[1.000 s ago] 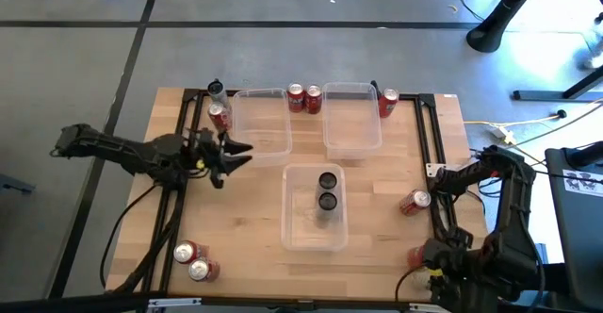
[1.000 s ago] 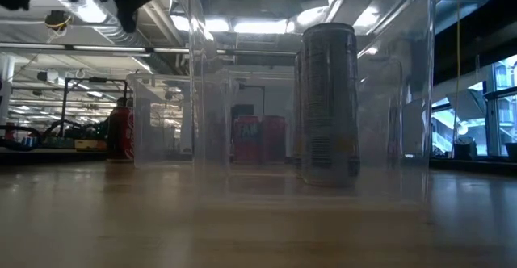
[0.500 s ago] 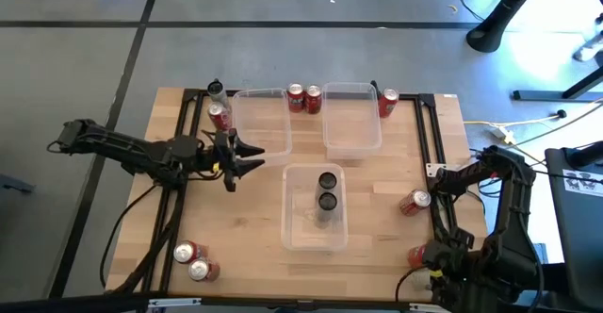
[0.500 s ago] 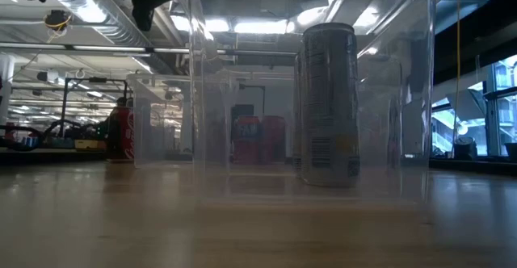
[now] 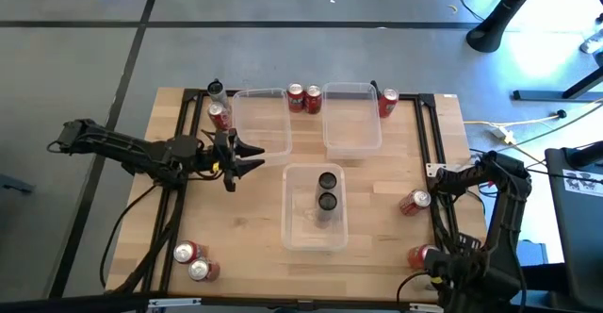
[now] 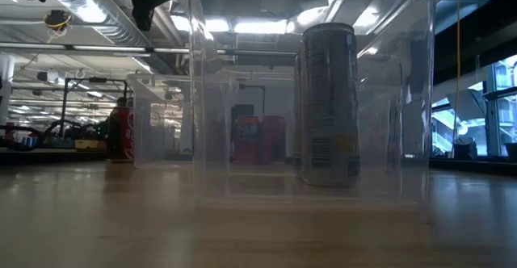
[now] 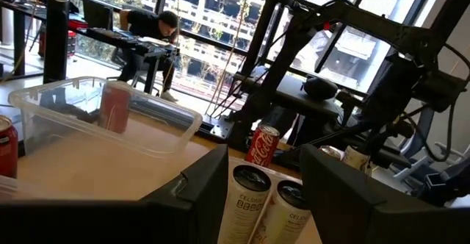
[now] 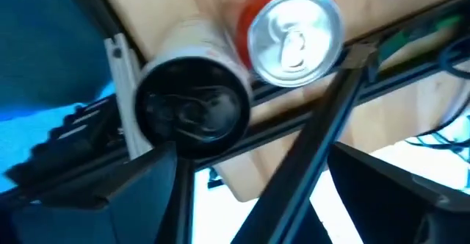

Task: Sort soda cans
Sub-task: Put the white/yellow soda can into the bottom transparent bin

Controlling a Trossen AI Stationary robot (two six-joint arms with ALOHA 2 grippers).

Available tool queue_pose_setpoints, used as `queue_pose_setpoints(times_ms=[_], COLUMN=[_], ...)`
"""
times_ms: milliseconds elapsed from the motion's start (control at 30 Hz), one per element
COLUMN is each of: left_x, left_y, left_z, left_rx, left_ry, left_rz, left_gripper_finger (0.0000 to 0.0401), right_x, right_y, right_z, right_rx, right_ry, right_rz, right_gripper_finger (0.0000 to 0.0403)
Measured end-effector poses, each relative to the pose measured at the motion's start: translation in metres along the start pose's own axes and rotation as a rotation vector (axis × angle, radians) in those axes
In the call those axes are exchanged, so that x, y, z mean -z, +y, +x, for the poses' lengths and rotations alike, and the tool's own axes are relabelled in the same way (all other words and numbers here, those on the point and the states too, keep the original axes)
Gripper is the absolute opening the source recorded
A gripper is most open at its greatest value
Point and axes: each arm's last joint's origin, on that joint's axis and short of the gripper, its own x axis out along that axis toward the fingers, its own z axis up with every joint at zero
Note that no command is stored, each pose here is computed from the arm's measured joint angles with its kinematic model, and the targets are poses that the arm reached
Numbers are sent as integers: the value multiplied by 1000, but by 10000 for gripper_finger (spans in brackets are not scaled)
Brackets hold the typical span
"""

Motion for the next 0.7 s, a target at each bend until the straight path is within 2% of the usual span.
queue_pose_setpoints(times_ms=[133, 300, 400, 533, 700], left_x=[0, 0, 0, 0, 0], left_y=[0, 0, 0, 0, 0], left_z=[0, 0, 0, 0, 0], left_rx=[0, 0, 0, 0, 0], left_ry=[0, 0, 0, 0, 0], left_rz=[-15, -2, 1, -7, -11], left_gripper_finger=[162, 162, 162, 162, 162], right_x=[-2, -2, -2, -3, -4], right_y=[9, 16, 15, 13, 15], right_z=[0, -1, -1, 5, 6], right_rx=[-89, -161, -151, -72, -77], right_ry=[-62, -71, -79, -75, -91], right_rz=[-4, -17, -16, -11, -59], right_gripper_finger=[338, 337, 337, 337, 337])
